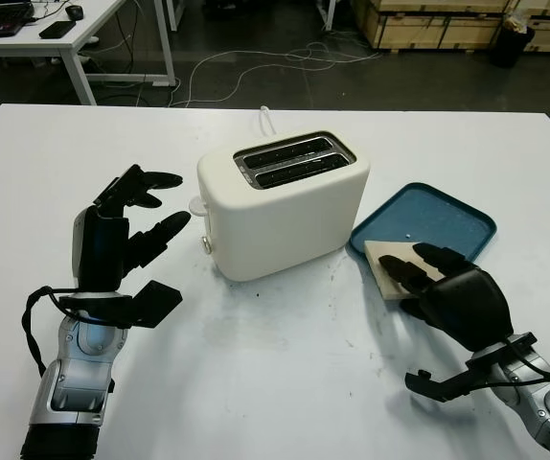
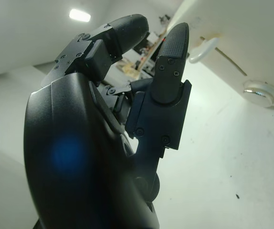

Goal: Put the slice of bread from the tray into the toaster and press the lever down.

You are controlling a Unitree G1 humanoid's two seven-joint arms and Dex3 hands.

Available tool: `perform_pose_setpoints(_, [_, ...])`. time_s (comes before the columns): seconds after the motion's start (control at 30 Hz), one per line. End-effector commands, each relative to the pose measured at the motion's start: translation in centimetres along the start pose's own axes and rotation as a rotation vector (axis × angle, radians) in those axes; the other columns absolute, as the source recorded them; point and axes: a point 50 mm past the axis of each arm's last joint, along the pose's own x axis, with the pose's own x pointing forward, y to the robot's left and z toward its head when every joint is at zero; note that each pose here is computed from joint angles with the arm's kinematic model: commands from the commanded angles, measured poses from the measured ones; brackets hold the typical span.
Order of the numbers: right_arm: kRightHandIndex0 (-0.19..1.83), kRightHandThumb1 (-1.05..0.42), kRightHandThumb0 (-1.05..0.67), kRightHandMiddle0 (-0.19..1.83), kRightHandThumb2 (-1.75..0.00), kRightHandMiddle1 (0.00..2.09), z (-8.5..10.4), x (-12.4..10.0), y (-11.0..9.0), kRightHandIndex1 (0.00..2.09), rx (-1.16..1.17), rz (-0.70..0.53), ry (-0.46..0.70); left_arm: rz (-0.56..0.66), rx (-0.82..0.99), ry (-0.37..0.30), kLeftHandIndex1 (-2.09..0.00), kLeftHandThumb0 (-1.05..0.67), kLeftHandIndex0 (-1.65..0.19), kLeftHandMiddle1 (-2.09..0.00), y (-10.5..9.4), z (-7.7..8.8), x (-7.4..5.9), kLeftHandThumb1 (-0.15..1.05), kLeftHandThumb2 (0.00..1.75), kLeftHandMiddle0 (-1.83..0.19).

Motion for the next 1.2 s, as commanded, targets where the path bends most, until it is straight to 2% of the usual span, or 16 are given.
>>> perform_pose_setpoints(0.0, [1.00,-0.87,-0.28,0.85,0.00,0.07,0.1,-0.1,-0.4,0.10,-0.016,-0.045,-0.005,0.001,0.007,-0.023,-0.85,-0.42,-0.52,-1.28,0.3,0.2,0.0,0.89,0.00,-0.51])
perform_pose_setpoints(0.03, [1.10,-0.88,-0.26,0.93,-0.01,0.08,0.2,-0.1,-0.5,0.13,0.001,-0.058,-0.002,0.000,0.008,-0.021,-0.85,-0.42,-0.52,-1.28,0.2,0.2,0.0,0.89,0.00,-0.52])
perform_pose_setpoints(0.07, [1.07,-0.89,-0.25,1.03,0.00,0.06,0.2,-0.1,-0.6,0.40,0.009,-0.080,-0.006,-0.002,0.008,-0.021,-0.85,-0.42,-0.52,-1.28,0.2,0.2,0.0,0.89,0.00,-0.52])
perform_pose_setpoints(0.1, [0.89,-0.91,-0.26,1.15,-0.02,0.05,0.3,-0.1,-0.7,0.98,0.016,-0.099,-0.012,-0.004,0.007,-0.021,-0.84,-0.41,-0.52,-1.28,0.2,0.2,0.0,0.89,0.00,-0.51])
perform_pose_setpoints(0.13, [0.81,-0.91,-0.27,1.21,-0.04,0.04,0.3,-0.1,-0.8,1.22,0.016,-0.115,-0.019,-0.006,0.005,-0.020,-0.84,-0.41,-0.52,-1.29,0.2,0.2,0.0,0.89,0.00,-0.51])
perform_pose_setpoints(0.2, [0.77,-0.92,-0.30,1.29,-0.09,0.06,0.3,-0.2,-0.8,1.41,0.017,-0.134,-0.024,-0.006,-0.001,-0.017,-0.83,-0.41,-0.52,-1.29,0.1,0.2,-0.1,0.89,0.00,-0.51])
perform_pose_setpoints(0.37, [0.71,-0.92,-0.34,1.33,-0.13,0.07,0.1,-0.2,-0.8,1.54,0.018,-0.149,-0.026,-0.005,-0.005,-0.015,-0.82,-0.42,-0.53,-1.29,-0.1,0.2,0.0,0.89,0.00,-0.50])
perform_pose_setpoints(0.57, [0.69,-0.92,-0.33,1.32,-0.15,0.08,-0.1,-0.1,-0.9,1.55,0.016,-0.183,-0.029,-0.015,-0.008,-0.011,-0.81,-0.40,-0.52,-1.29,-0.1,0.2,-0.2,0.89,0.00,-0.50])
perform_pose_setpoints(0.77, [0.72,-0.92,-0.33,1.28,-0.08,0.04,-0.4,0.2,-0.8,1.54,0.020,-0.247,-0.028,-0.017,-0.011,-0.012,-0.80,-0.40,-0.53,-1.29,-0.1,0.1,-0.2,0.89,0.00,-0.49])
perform_pose_setpoints(0.9, [0.72,-0.92,-0.30,1.31,-0.17,0.06,-1.0,0.6,-0.9,1.55,0.007,-0.314,-0.025,-0.025,-0.016,-0.006,-0.80,-0.39,-0.53,-1.29,-0.2,0.1,-0.2,0.89,0.00,-0.48])
perform_pose_setpoints(1.0, [0.70,-0.92,-0.31,1.36,-0.14,0.13,-1.7,1.0,-1.4,1.66,-0.028,-0.406,-0.024,-0.027,-0.012,-0.011,-0.80,-0.38,-0.53,-1.29,-0.2,0.1,-0.3,0.89,0.00,-0.49])
perform_pose_setpoints(1.03, [0.71,-0.92,-0.31,1.29,-0.15,0.33,-2.0,1.2,-1.6,1.69,-0.041,-0.431,-0.020,-0.027,-0.011,-0.013,-0.80,-0.38,-0.53,-1.29,-0.2,0.1,-0.3,0.89,0.00,-0.49])
perform_pose_setpoints(1.07, [0.72,-0.92,-0.32,1.09,-0.15,0.72,-2.2,1.3,-1.7,1.70,-0.051,-0.451,-0.015,-0.027,-0.010,-0.014,-0.80,-0.38,-0.53,-1.29,-0.2,0.1,-0.3,0.89,0.00,-0.49])
perform_pose_setpoints(1.1, [0.72,-0.92,-0.33,0.94,-0.17,1.02,-2.4,1.5,-1.9,1.72,-0.059,-0.461,-0.011,-0.026,-0.011,-0.012,-0.79,-0.39,-0.53,-1.29,-0.2,0.1,-0.3,0.89,0.00,-0.49])
perform_pose_setpoints(1.13, [0.72,-0.92,-0.33,0.82,-0.20,1.26,-2.6,1.6,-2.1,1.74,-0.063,-0.461,-0.007,-0.027,-0.013,-0.010,-0.79,-0.39,-0.53,-1.29,-0.3,0.1,-0.3,0.90,0.00,-0.49])
perform_pose_setpoints(1.17, [0.72,-0.92,-0.34,0.76,-0.22,1.37,-3.0,1.8,-2.5,1.74,-0.067,-0.453,-0.003,-0.026,-0.014,-0.010,-0.79,-0.39,-0.53,-1.28,-0.3,0.1,-0.3,0.90,0.00,-0.49])
